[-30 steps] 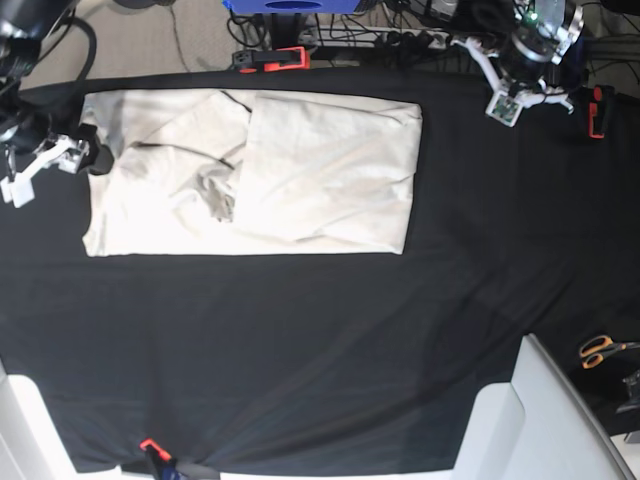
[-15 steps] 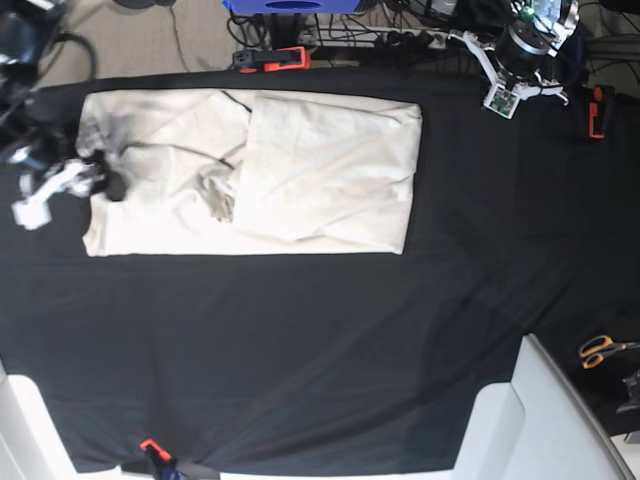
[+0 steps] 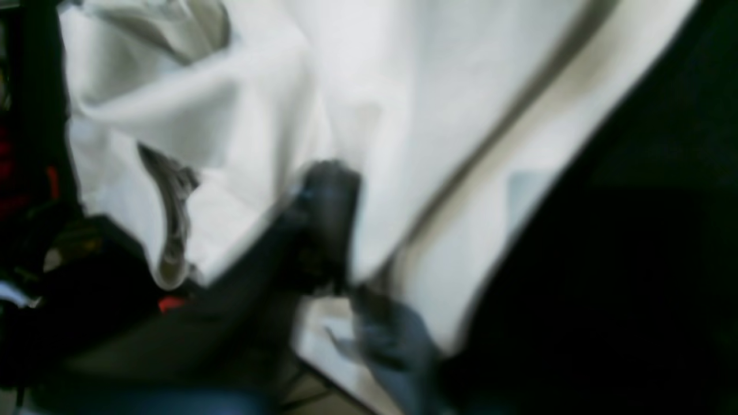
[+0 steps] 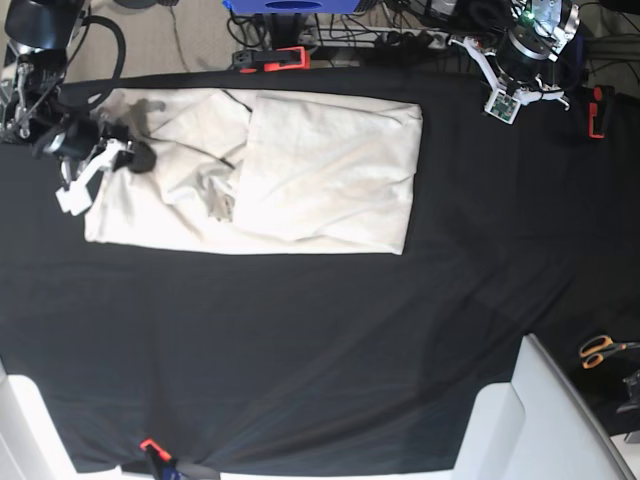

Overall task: Fold the T-shirt properly
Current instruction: 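Grasp the shirt's sleeve end with the right gripper and lift it, then fold the held end with the right gripper over onto the shirt body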

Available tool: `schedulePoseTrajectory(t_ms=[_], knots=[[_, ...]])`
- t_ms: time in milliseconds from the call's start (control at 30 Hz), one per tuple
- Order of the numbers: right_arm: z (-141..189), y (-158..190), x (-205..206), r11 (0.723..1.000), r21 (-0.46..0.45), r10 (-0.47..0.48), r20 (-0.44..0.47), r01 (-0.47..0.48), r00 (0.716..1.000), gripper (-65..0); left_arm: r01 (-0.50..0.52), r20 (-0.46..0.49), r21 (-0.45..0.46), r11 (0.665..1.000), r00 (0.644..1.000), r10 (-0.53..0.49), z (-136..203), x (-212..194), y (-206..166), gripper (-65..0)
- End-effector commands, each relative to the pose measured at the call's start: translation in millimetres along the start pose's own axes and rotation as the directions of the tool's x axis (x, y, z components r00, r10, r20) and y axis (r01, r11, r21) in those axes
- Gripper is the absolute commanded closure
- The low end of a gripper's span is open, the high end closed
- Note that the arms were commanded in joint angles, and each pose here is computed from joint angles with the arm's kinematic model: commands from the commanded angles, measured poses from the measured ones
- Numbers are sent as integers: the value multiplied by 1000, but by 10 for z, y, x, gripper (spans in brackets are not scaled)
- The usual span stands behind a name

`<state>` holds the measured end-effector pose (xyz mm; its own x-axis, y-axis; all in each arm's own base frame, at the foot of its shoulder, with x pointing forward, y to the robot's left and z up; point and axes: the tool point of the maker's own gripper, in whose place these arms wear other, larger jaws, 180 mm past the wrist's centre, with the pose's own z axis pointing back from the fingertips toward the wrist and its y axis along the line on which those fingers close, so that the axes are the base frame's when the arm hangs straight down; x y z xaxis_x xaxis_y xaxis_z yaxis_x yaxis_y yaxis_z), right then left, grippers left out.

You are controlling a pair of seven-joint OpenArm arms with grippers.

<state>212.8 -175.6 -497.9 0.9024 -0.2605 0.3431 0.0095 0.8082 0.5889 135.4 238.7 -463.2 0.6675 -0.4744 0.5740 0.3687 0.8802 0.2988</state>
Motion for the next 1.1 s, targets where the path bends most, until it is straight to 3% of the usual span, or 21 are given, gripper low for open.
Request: schedulePoseTrajectory(t_ms=[0, 200, 367, 500, 633, 867, 1067], knots=[[40, -33, 75, 999, -15, 28, -9, -28, 1000, 0, 2, 24, 8, 1000, 1000, -2, 25, 50, 24, 0], [222, -206, 248, 995, -66, 70, 4, -69, 998, -3, 0, 24, 8, 1000, 1000, 0, 25, 50, 19, 0], [385, -101, 539, 981, -93, 174, 59, -168, 983, -5, 0, 24, 8, 1000, 1000, 0, 25, 50, 19, 0], [531, -103, 722, 969, -225, 125, 106, -99, 986, -5, 0, 24, 8, 1000, 1000, 0, 25, 50, 19, 0], [457, 274, 684, 944, -287, 192, 68, -165, 979, -5, 0, 24, 8, 1000, 1000, 0, 25, 50, 19, 0], [61, 921, 353, 960, -262, 109, 18, -100, 994, -5, 1, 25, 8, 1000, 1000, -1, 26, 56, 20, 0], [-159, 1387, 229, 964, -239, 112, -24, -115, 993, -5, 2, 25, 8, 1000, 1000, -2, 25, 55, 21, 0]])
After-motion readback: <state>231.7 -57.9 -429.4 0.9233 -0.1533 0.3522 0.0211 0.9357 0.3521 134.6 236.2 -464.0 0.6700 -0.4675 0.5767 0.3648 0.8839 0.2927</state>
